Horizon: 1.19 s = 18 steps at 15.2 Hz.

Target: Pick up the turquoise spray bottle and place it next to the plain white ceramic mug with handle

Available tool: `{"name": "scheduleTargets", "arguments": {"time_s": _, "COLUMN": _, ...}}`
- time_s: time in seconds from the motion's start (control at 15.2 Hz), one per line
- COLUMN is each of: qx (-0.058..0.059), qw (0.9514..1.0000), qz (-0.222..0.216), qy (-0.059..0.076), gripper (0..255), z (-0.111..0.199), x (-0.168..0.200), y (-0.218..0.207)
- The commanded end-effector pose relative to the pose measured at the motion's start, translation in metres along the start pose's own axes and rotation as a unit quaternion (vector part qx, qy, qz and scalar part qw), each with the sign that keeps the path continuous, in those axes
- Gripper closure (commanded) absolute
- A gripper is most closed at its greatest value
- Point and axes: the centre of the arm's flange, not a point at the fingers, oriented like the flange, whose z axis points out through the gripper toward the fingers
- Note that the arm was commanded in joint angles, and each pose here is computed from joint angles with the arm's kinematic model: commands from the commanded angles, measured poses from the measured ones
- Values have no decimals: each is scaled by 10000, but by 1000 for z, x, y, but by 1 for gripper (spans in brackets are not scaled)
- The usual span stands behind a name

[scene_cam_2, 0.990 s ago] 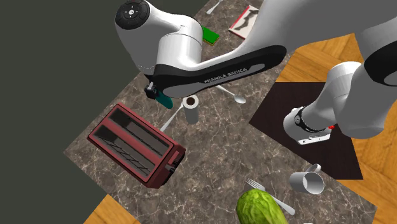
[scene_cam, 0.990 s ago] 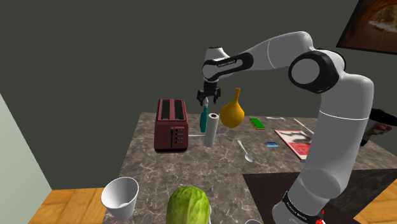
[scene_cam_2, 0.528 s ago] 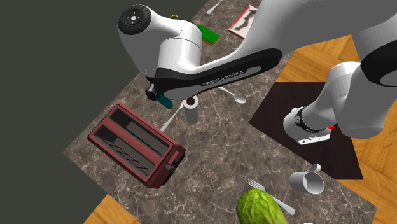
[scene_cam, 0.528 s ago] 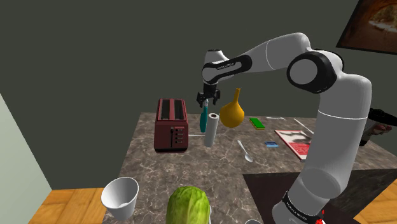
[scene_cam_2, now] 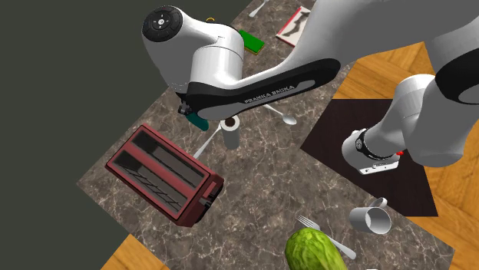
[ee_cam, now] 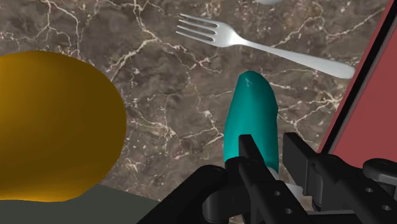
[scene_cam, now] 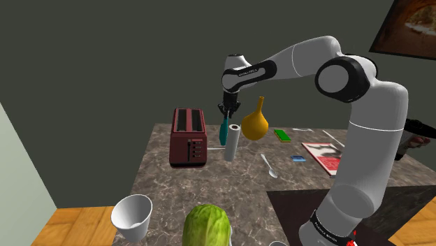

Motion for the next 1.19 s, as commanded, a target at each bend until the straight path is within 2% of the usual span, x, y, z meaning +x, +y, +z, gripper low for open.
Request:
{"name": "scheduleTargets", "arguments": {"time_s": 0.0, "qx": 0, "qw": 10000, "qz": 0, "qy": 0, "gripper": 255, "z": 0, "x": 0, "y": 0}}
{"name": "scheduleTargets", "arguments": {"time_s": 0.2, "qx": 0, "qw": 10000, "qz": 0, "qy": 0, "gripper": 255, "z": 0, "x": 0, "y": 0}}
{"name": "scheduleTargets", "arguments": {"time_s": 1.12, "qx": 0, "qw": 10000, "qz": 0, "qy": 0, "gripper": 255, "z": -73, "x": 6, "y": 7}}
